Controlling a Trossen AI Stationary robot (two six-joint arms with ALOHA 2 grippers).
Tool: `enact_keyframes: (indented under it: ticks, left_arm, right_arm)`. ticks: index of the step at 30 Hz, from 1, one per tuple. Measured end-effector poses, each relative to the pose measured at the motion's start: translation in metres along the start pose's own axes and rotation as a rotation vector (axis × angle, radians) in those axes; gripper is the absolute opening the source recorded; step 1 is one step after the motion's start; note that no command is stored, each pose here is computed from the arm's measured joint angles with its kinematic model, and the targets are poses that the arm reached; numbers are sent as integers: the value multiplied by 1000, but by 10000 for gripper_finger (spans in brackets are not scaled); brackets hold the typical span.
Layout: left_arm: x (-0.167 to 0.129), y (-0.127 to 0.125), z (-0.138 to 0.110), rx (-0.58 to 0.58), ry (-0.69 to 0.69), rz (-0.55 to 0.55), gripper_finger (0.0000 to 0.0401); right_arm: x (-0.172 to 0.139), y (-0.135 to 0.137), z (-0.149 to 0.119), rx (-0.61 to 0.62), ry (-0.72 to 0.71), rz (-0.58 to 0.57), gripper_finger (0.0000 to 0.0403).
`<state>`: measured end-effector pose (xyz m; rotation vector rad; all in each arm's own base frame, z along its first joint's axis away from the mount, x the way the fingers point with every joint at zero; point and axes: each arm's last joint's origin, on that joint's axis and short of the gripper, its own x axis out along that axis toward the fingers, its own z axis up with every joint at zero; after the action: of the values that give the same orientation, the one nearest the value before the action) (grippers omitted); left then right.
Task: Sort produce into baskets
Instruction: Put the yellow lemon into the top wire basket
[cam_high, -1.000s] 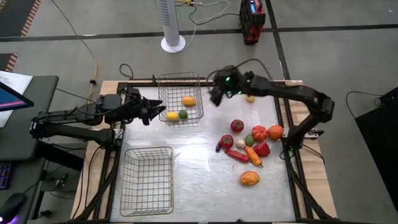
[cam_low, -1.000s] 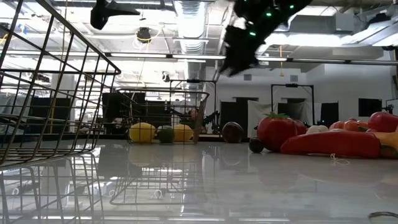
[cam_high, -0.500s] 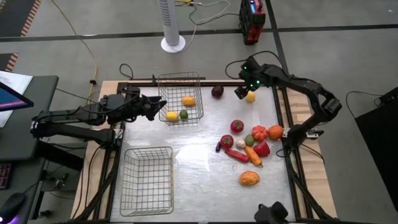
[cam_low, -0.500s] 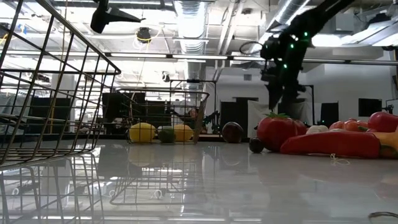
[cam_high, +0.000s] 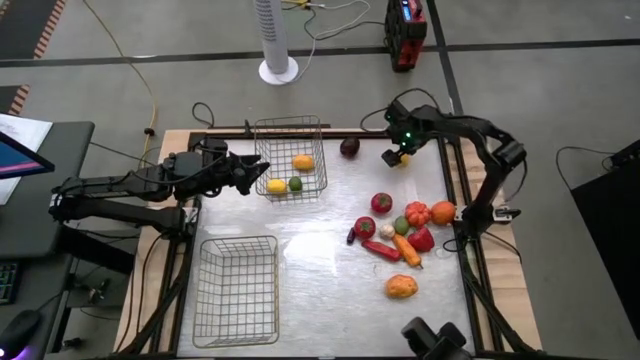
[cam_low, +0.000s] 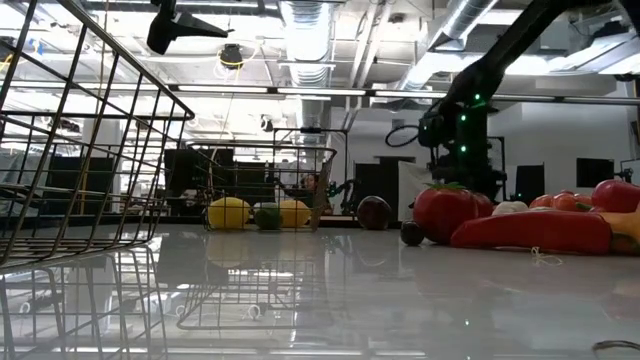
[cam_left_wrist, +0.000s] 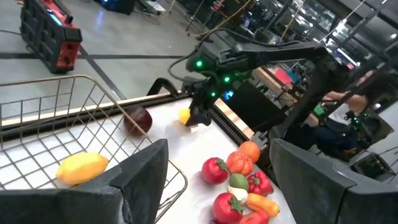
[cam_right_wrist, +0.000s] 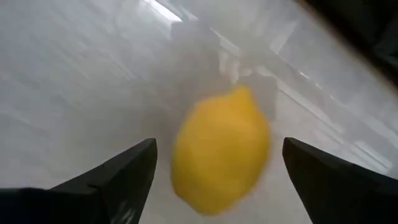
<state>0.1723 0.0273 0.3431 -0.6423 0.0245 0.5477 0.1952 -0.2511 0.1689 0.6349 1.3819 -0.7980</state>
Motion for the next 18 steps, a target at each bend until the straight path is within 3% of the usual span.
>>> enact_keyframes:
  ticks: [6, 11, 18]
  left_arm:
    - [-1, 0, 0, 3, 2, 1, 268]
    - [-1, 1, 0, 26, 7, 2, 268]
    - [-1, 1, 2, 75, -35, 30, 268]
  right_arm:
    - [4, 6, -1, -19, 24, 8, 332]
    - [-15, 18, -7, -44, -1, 32, 277]
    - [-62, 42, -19, -33, -155, 228, 208]
